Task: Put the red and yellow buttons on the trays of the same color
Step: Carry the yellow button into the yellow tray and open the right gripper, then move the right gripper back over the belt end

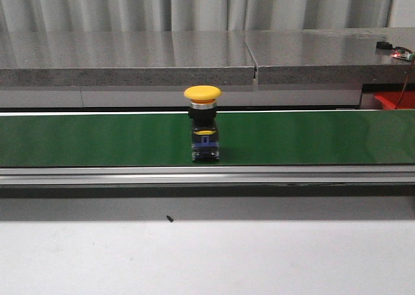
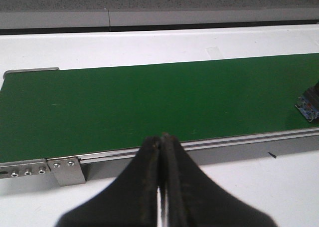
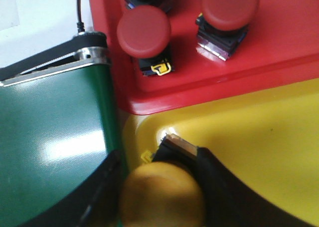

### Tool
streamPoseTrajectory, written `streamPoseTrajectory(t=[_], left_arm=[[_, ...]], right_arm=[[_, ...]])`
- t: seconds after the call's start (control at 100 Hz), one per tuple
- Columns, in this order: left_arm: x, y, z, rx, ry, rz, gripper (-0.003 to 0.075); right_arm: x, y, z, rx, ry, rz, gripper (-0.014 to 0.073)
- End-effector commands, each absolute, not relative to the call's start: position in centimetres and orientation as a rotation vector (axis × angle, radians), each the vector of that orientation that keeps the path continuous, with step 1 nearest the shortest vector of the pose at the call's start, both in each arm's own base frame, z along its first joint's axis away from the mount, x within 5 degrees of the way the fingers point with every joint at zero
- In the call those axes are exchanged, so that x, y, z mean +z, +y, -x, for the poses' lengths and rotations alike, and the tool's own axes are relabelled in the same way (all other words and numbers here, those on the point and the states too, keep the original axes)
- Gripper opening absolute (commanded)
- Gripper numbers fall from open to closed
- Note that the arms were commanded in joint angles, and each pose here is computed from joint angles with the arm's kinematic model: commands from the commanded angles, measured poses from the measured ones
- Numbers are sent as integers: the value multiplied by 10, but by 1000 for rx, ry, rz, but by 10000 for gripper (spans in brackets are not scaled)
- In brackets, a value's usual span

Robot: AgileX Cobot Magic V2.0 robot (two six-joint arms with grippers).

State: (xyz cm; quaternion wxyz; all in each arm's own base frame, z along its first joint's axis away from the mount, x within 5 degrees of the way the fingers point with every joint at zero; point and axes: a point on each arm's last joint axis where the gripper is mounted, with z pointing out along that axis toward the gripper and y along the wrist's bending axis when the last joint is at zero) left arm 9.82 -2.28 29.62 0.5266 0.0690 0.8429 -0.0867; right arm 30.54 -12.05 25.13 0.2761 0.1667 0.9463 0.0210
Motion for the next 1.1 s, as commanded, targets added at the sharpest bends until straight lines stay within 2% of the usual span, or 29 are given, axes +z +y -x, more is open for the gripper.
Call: streamPoseTrajectory(t=[0.0,0.2,0.41,0.59,0.66,0.73,0.79,0.89,1.09], left_arm=[[310,-23,-101,-220,1927,-148,-19],[310,-23,-101,-220,1927,-148,-19],[310,-23,-101,-220,1927,-148,-19],[310,-23,-101,-220,1927,-148,-19],[310,-23,-101,-220,1927,-148,-19],[310,-23,-101,-220,1927,-148,-19],[310,-23,-101,-220,1927,-148,-19],[310,-23,-101,-220,1927,-148,-19],[310,-23,-101,-220,1927,-148,-19]], right_arm=[[261,-126,-310,49,2463,-486,6],[241,-129,-318,83,2511,-517,6],[239,-131,-320,72,2498,-521,10],[239,-133,-320,64,2490,-525,68],[239,-133,-320,61,2492,-523,127],[238,-133,-319,62,2497,-521,229],[238,-133,-319,63,2498,-521,351],[238,-133,-319,63,2498,-521,481],[238,-133,-319,62,2497,-522,500]])
